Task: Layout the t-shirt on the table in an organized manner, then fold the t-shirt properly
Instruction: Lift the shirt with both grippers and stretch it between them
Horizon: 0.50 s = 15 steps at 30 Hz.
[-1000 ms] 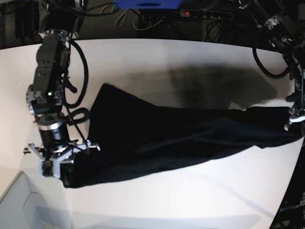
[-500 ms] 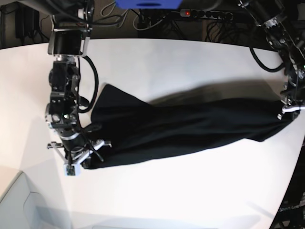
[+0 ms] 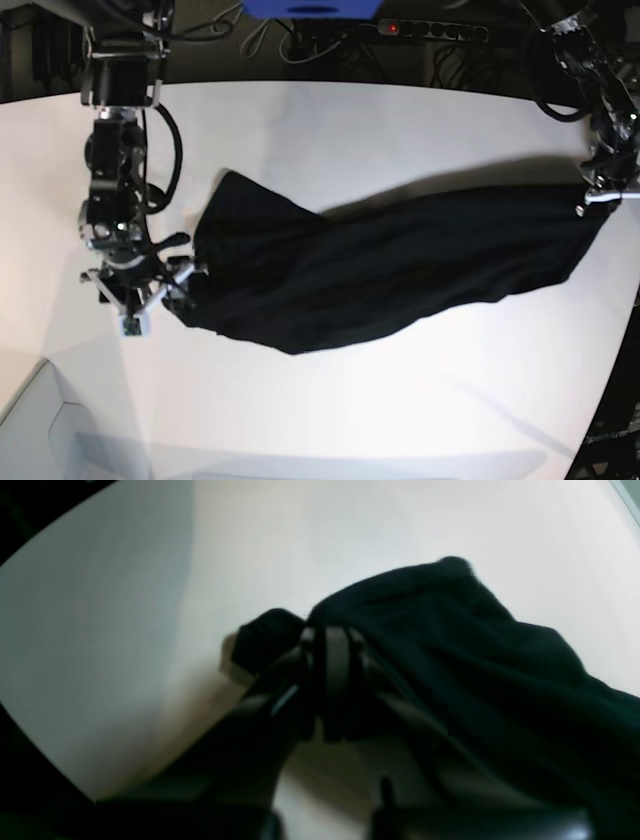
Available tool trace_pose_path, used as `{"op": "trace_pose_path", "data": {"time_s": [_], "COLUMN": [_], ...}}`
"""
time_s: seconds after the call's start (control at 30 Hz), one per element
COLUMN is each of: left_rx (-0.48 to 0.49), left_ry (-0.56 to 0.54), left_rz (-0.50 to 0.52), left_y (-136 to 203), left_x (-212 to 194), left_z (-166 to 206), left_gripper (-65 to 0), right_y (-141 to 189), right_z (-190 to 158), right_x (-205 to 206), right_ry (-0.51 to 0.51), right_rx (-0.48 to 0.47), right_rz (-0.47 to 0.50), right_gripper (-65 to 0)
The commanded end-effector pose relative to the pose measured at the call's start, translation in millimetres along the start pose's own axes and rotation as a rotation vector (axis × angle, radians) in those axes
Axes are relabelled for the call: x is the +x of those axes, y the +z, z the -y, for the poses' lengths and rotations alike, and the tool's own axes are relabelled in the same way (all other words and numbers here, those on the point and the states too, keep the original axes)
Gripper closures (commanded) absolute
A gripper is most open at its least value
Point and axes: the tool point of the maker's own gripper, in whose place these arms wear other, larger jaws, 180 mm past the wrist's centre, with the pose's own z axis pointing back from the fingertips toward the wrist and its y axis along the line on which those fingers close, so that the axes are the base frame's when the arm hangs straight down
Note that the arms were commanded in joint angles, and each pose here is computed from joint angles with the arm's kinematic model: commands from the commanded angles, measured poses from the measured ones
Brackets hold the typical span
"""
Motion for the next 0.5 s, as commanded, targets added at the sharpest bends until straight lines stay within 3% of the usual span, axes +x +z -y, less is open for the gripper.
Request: {"op": "trace_pose_path", "data": {"time_s": [0.0, 0.1, 0.23, 0.47], "left_rx": [-0.007, -0.007, -0.005, -0.007], "left_ry": [-0.015, -0.015, -0.014, 0.003], "left_rz": [0.044, 0.042, 0.041, 0.030], "left_y": [3, 3, 3, 3], "left_x": [15, 14, 13, 6], "left_z": [0, 1, 0, 1], "left_gripper": [-0.3, -0.3, -0.3, -0.3], "right_y": [12, 47, 80, 86], "right_z": [3, -4, -39, -67], "right_x": [22, 0, -37, -97], "right_ry": [0.004, 0.016, 0.001, -0.071], "right_rx": [-0.010, -0.008, 0.055, 0.100], "right_rz": [0.088, 0.097, 0.052, -0.094], "right_gripper": [-41.2, -42.3, -42.3, -42.2]}}
